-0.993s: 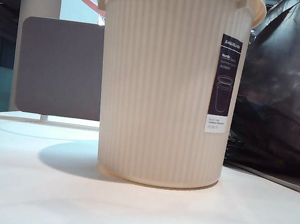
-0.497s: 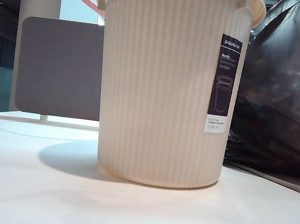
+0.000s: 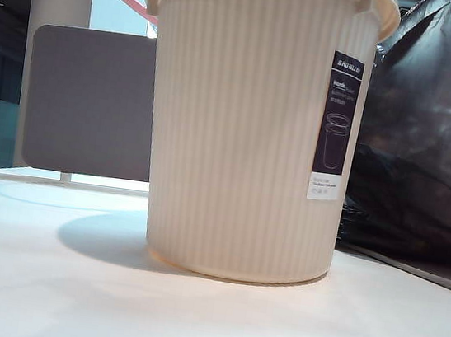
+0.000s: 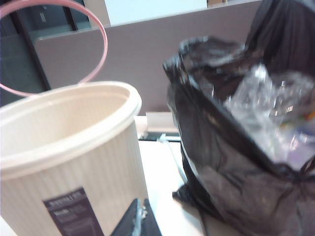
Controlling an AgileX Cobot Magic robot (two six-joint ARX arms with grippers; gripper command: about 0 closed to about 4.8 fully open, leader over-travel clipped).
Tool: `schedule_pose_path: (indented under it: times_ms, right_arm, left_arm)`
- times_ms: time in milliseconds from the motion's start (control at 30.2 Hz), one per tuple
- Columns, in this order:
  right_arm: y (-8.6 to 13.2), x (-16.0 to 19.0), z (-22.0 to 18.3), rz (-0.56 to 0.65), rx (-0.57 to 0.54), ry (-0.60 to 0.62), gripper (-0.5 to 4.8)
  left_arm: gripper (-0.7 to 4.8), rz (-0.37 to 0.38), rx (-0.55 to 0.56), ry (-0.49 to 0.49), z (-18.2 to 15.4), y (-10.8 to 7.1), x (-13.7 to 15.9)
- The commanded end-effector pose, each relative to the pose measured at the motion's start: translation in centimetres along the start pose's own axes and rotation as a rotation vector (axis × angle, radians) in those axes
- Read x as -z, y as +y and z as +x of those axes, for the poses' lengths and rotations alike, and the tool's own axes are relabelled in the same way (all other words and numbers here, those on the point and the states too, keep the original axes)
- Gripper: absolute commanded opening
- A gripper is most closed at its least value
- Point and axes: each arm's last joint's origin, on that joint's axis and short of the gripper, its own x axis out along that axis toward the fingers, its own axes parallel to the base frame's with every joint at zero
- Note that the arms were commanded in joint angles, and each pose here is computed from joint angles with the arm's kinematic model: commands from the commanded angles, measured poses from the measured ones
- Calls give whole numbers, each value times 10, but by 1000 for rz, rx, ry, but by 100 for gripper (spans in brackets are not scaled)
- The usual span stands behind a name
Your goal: Open the ring lid of the trash can, pull out the black garbage bag inside, and place it on the table.
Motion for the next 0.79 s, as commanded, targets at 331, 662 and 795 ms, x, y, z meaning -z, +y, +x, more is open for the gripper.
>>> schedule_pose_path:
  times_ms: [331, 662, 795]
  right_arm:
    - [-20, 51, 21, 39, 61, 55, -6]
    - [-33, 86, 28, 63, 170, 120, -6]
    - [-35, 94, 29, 66, 179, 141, -6]
  left_arm:
    - [48, -18, -27, -35, 7, 4, 19]
    - [48, -20, -35, -16, 12, 8, 41]
    - [48, -22, -36, -6, 14, 9, 49]
